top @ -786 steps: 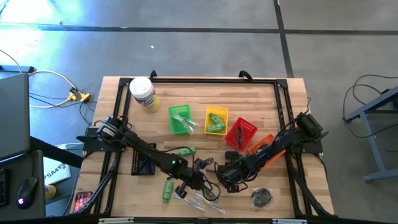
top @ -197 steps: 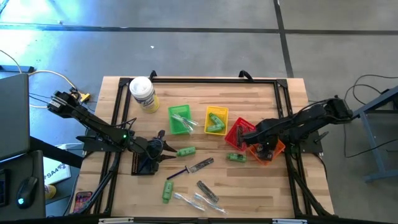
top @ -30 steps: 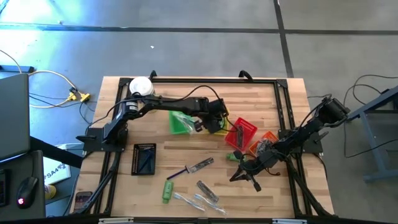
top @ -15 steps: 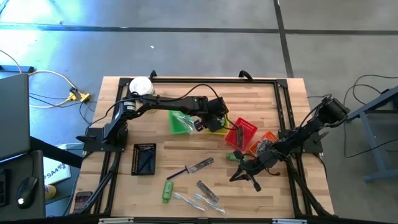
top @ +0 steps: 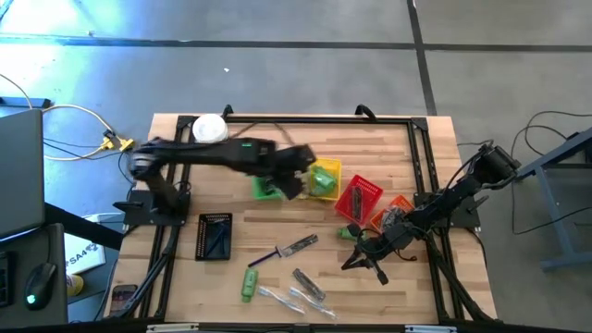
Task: Pick & Place Travel size toiletries
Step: Put the blue toothbrush into the green bin
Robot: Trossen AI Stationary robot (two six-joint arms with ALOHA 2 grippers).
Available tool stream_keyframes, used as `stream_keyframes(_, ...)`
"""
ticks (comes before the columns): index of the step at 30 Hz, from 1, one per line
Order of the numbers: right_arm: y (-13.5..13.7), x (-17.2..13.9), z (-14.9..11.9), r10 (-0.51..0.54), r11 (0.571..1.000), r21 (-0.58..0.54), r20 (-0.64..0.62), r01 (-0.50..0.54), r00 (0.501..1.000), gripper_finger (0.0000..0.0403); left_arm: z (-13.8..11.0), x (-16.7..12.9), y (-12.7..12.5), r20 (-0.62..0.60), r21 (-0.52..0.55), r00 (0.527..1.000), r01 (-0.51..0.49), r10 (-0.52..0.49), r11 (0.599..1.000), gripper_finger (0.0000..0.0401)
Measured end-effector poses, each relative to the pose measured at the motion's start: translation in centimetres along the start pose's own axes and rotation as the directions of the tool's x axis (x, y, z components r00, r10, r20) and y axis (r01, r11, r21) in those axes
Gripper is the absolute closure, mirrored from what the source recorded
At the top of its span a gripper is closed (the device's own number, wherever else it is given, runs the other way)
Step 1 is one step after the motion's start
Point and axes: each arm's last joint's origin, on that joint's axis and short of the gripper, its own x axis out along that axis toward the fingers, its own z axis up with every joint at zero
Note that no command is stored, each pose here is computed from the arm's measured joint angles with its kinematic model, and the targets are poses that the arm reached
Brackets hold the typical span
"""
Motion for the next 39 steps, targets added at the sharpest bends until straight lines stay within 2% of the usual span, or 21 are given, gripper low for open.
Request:
stream_keyframes(4, 0.0, 0.0, 0.1, -0.008, 1.000, 0.000, 0.008, 0.008, 1.000, 0.0399, 0.2, -7.6, -2.2, 0.034, -0.060, 0.998, -0.050, 0.053, 0.997, 0.0235)
stream_keyframes(6, 0.0, 0.0, 0.2, -0.020, 1.000, -0.003, 0.018, 0.020, 1.000, 0.0399, -0.3, -11.3, -3.5, 0.087, -0.179, 0.993, -0.063, 0.080, 0.982, 0.0255)
stream_keyframes(8, -0.1, 0.0, 0.2, -0.027, 1.000, -0.005, 0.025, 0.027, 0.999, 0.0399, -1.1, -14.4, -4.9, 0.170, -0.327, 0.983, -0.017, 0.076, 0.945, 0.0274)
stream_keyframes(11, -0.1, 0.0, 0.3, -0.027, 1.000, -0.004, 0.030, 0.027, 0.999, 0.0399, -2.4, -18.0, -6.8, 0.316, -0.526, 0.948, 0.140, 0.040, 0.839, 0.0303)
stream_keyframes(14, -0.1, 0.0, 0.3, -0.027, 1.000, -0.004, 0.032, 0.027, 0.999, 0.0399, -3.4, -20.4, -8.2, 0.393, -0.662, 0.919, 0.265, 0.024, 0.702, 0.0336)
stream_keyframes(18, -0.1, 0.0, 0.3, -0.036, 0.999, -0.003, 0.038, 0.036, 0.999, 0.0399, -3.5, -21.1, -10.3, 0.262, -0.835, 0.960, 0.171, 0.103, 0.524, 0.0391)
stream_keyframes(20, -0.1, 0.0, 0.4, -0.051, 0.999, -0.002, 0.042, 0.051, 0.998, 0.0399, -2.8, -20.5, -11.5, 0.224, -0.876, 0.967, 0.145, 0.121, 0.460, 0.0393)
stream_keyframes(22, -0.1, 0.0, 0.4, -0.053, 0.999, -0.002, 0.042, 0.053, 0.998, 0.0399, -1.6, -19.4, -12.7, 0.210, -0.897, 0.969, 0.137, 0.133, 0.420, 0.0393)
stream_keyframes(24, -0.1, 0.0, 0.4, -0.053, 0.999, -0.002, 0.042, 0.053, 0.998, 0.0399, 0.0, -18.0, -14.1, 0.229, -0.890, 0.963, 0.148, 0.143, 0.431, 0.0398)
stream_keyframes(28, -0.1, 0.0, 0.4, -0.053, 0.999, 0.000, 0.043, 0.053, 0.998, 0.0399, 3.1, -15.5, -17.0, 0.259, -0.882, 0.924, 0.107, 0.281, 0.460, 0.0400)
stream_keyframes(31, -0.1, 0.0, 0.4, -0.053, 0.999, 0.002, 0.043, 0.053, 0.998, 0.0399, 3.6, -13.2, -18.9, 0.264, -0.876, 0.922, 0.107, 0.282, 0.471, 0.0400)
stream_keyframes(33, -0.1, 0.0, 0.4, -0.051, 0.999, 0.006, 0.050, 0.051, 0.997, 0.0399, 3.6, -11.7, -20.1, 0.260, -0.884, 0.921, 0.105, 0.291, 0.456, 0.0401)
stream_keyframes(36, -0.1, 0.0, 0.5, -0.050, 0.999, 0.008, 0.060, 0.050, 0.997, 0.0399, 3.6, -9.9, -21.7, 0.341, -0.886, 0.886, 0.191, 0.315, 0.422, 0.0401)
stream_keyframes(39, -0.1, 0.0, 0.6, -0.049, 0.999, 0.009, 0.069, 0.048, 0.996, 0.0399, 3.9, -8.0, -23.3, 0.433, -0.856, 0.837, 0.265, 0.334, 0.444, 0.0401)
